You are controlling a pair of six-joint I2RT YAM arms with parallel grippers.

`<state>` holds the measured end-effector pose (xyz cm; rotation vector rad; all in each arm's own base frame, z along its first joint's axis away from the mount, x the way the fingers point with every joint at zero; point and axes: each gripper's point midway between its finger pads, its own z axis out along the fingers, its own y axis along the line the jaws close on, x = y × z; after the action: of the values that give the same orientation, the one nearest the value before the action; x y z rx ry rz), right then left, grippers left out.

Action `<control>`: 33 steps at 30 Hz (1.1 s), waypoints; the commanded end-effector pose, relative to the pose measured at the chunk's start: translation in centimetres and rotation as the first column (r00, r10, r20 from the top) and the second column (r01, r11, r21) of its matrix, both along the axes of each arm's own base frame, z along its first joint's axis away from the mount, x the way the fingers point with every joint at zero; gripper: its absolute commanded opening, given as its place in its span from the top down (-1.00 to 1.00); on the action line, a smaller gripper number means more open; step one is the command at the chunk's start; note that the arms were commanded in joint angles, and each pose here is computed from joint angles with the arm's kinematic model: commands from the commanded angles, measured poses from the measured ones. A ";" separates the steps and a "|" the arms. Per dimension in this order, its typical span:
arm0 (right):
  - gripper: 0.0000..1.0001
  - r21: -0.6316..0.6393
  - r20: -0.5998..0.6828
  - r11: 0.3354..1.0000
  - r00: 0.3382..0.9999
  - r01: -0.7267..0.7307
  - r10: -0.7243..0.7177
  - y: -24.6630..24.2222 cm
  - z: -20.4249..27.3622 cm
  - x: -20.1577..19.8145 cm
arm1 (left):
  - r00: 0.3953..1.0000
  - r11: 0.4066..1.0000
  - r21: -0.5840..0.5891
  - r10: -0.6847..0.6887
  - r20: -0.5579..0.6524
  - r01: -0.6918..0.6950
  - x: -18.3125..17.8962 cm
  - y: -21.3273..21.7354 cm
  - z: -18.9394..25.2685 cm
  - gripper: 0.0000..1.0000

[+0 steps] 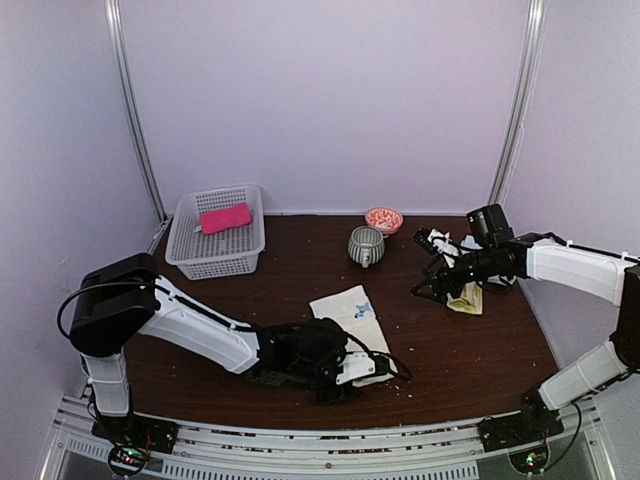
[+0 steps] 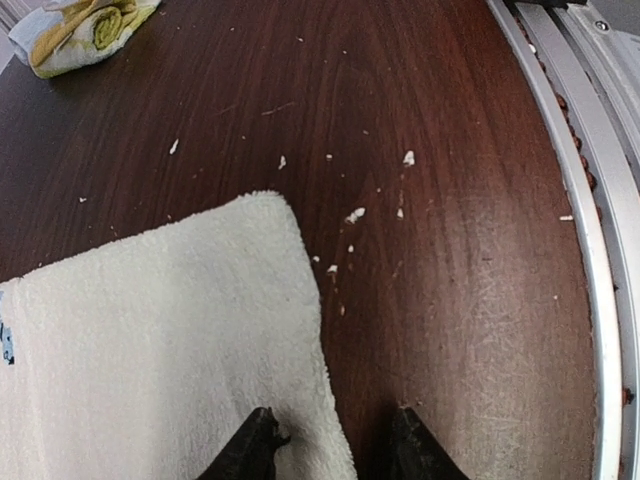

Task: Roll the towels
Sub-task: Roll the towel at the center of the board.

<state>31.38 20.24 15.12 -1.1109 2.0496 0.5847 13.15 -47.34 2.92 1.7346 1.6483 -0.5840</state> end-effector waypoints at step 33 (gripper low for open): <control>-0.08 -0.127 0.035 0.948 0.954 -0.292 0.298 2.6 -0.8 -10.5 | 0.840 0.989 -0.139 -0.038 -0.542 -0.045 -1.3 2.3 0.2 1.00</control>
<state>24.81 21.28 17.03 -1.3185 1.9477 0.5667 13.40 -45.19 2.60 1.6098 1.8292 -0.9655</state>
